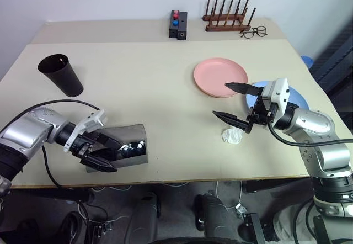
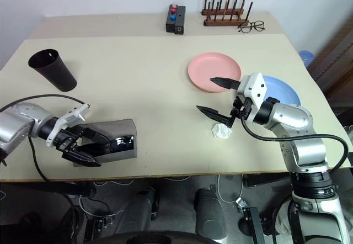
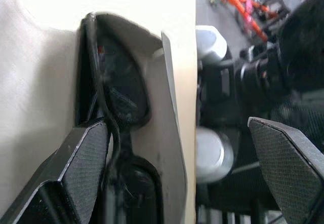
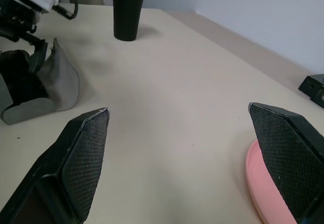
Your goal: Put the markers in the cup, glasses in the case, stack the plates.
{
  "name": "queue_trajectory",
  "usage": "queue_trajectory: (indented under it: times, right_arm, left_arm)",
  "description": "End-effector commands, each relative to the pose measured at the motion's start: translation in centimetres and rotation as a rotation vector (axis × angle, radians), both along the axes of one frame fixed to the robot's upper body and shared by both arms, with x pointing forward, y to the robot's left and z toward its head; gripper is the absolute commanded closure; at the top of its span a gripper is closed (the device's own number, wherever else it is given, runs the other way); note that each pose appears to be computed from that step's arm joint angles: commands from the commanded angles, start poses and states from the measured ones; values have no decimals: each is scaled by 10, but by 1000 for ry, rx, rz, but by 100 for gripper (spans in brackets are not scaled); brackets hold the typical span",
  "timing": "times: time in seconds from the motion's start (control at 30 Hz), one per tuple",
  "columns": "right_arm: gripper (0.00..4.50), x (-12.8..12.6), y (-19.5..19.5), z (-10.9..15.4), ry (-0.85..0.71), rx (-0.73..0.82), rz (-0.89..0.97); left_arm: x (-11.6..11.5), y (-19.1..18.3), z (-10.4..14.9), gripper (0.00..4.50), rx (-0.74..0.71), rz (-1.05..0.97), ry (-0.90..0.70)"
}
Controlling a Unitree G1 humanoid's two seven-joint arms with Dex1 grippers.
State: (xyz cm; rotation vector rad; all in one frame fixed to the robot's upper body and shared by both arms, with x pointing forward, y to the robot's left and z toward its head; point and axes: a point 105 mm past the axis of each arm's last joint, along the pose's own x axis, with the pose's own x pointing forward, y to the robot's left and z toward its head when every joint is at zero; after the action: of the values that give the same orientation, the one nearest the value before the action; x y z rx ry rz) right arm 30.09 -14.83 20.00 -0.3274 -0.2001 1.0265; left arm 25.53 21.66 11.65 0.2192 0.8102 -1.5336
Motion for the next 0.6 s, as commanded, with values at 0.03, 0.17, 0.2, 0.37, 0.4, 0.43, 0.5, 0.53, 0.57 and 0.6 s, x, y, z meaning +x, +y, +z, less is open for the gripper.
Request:
queue_trajectory:
  times: [0.03,0.17,0.2,0.37,0.4,0.43,0.5,0.53,0.57,0.6]
  right_arm:
    - [0,-1,3,12,-57,8,12]
    - [0,-2,3,13,-57,10,12]
    - [0,-2,2,12,-57,10,11]
    - [0,-1,3,12,-58,11,13]
    - [0,-1,4,12,-59,12,13]
    - [0,-1,4,12,-58,13,14]
    - [0,-1,4,12,-58,13,15]
    - [0,-1,4,12,-58,13,15]
    - [0,-1,4,12,-58,13,15]
    - [0,-1,4,12,-57,14,16]
  left_arm:
    - [10,0,13,4,-32,-3,-97]
    - [21,2,24,4,-68,25,-166]
    - [22,2,25,4,-65,26,-176]
    - [23,5,30,4,-59,28,-211]
    - [23,5,33,4,-59,28,-216]
    - [24,5,36,4,-62,29,-223]
    - [24,5,42,4,-69,34,-235]
    - [23,6,45,4,-72,43,-218]
    - [22,5,50,4,-85,53,-210]
    - [21,5,53,4,-95,60,-203]
